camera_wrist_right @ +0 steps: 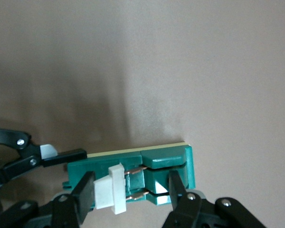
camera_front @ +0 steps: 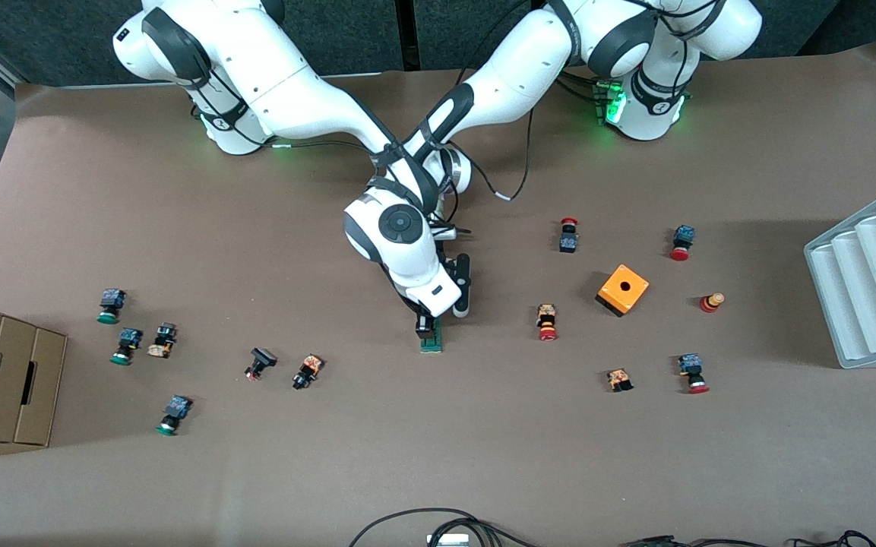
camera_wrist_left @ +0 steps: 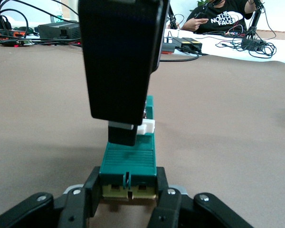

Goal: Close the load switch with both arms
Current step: 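Push the white handle down toward the switch clips with the right gripper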

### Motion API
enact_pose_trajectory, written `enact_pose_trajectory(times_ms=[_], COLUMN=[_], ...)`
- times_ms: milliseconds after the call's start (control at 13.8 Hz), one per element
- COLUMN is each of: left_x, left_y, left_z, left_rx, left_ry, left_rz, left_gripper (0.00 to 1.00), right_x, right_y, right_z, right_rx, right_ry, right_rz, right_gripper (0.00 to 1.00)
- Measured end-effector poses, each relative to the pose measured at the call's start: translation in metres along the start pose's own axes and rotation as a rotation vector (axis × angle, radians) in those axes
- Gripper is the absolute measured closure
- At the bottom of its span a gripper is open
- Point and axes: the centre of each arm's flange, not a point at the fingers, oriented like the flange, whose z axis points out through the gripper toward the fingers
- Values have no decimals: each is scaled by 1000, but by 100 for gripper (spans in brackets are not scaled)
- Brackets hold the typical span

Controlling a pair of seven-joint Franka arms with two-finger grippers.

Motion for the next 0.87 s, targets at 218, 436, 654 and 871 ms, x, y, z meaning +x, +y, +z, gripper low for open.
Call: enact_pose_trajectory(times_ms=[218,436,654,871], left_x=[0,0,0,0], left_y=[0,0,0,0], left_z=[0,0,0,0], left_rx=[0,0,0,0], left_ry=[0,0,0,0], left_rz=[0,-1,-1,-1], left_gripper=[52,52,52,52], right_x=[0,1,2,2], right_y=[0,-1,0,1], right_z=[-1,-1,-4,-6], right_rx=[0,0,-1,-4], right_ry=[1,1,2,5], right_rz=[-1,-1,-2,-11], right_gripper=[32,34,35,36])
